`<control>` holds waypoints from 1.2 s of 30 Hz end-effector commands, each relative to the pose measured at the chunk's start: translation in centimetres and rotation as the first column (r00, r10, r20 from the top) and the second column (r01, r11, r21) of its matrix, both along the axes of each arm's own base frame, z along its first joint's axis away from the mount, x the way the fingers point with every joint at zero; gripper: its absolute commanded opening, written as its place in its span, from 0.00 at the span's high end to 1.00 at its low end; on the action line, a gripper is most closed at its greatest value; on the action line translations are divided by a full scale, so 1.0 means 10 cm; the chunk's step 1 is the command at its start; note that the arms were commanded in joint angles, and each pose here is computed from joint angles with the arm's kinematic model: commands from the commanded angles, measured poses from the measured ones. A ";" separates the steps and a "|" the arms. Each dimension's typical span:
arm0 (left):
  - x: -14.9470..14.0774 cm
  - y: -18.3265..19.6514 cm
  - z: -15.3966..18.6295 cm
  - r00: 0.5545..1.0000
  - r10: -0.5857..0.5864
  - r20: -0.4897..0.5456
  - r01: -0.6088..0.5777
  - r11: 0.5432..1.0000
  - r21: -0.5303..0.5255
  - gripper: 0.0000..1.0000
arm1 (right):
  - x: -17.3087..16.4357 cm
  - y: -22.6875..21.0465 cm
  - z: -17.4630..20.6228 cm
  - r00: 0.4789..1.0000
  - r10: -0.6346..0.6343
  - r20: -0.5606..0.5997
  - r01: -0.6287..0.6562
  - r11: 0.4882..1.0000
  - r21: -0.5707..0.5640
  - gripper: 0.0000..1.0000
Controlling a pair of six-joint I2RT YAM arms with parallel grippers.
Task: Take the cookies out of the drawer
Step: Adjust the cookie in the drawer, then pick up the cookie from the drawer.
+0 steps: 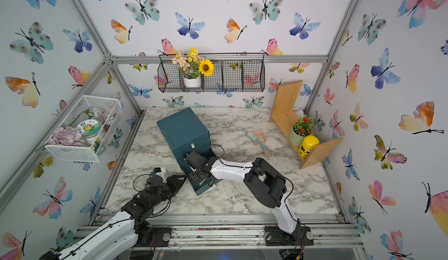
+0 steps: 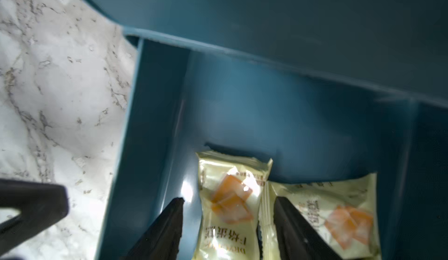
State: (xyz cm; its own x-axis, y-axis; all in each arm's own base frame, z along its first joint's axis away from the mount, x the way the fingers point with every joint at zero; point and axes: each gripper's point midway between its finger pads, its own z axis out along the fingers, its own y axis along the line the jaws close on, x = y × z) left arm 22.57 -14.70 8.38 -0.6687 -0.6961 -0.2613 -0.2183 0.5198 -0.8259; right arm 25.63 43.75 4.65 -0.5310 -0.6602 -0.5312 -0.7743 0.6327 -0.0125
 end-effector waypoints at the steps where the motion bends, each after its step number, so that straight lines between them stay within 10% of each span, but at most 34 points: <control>1: -0.01 0.04 -0.04 1.000 0.020 -0.005 -0.020 1.000 0.015 0.56 | 0.05 -0.05 -0.08 1.000 -0.027 0.010 0.028 0.998 -0.055 0.36; 21: 0.02 0.03 -0.04 1.000 0.018 -0.006 -0.018 1.000 0.023 0.56 | 0.05 -0.02 -0.28 1.000 0.006 0.028 -0.002 0.990 -0.142 0.56; 36: 0.05 0.05 0.06 0.999 0.035 0.021 -0.036 0.999 0.020 0.56 | -0.03 0.11 0.48 0.998 0.017 0.067 -0.022 0.996 0.081 0.68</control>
State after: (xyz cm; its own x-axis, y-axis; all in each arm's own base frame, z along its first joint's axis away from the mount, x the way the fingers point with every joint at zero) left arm 22.65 -14.50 8.13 -0.6622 -0.7013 -0.2639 -0.2293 0.5249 -0.8197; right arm 25.49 44.23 6.58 -0.4910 -0.6748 -0.5510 -0.7852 0.6168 -0.0558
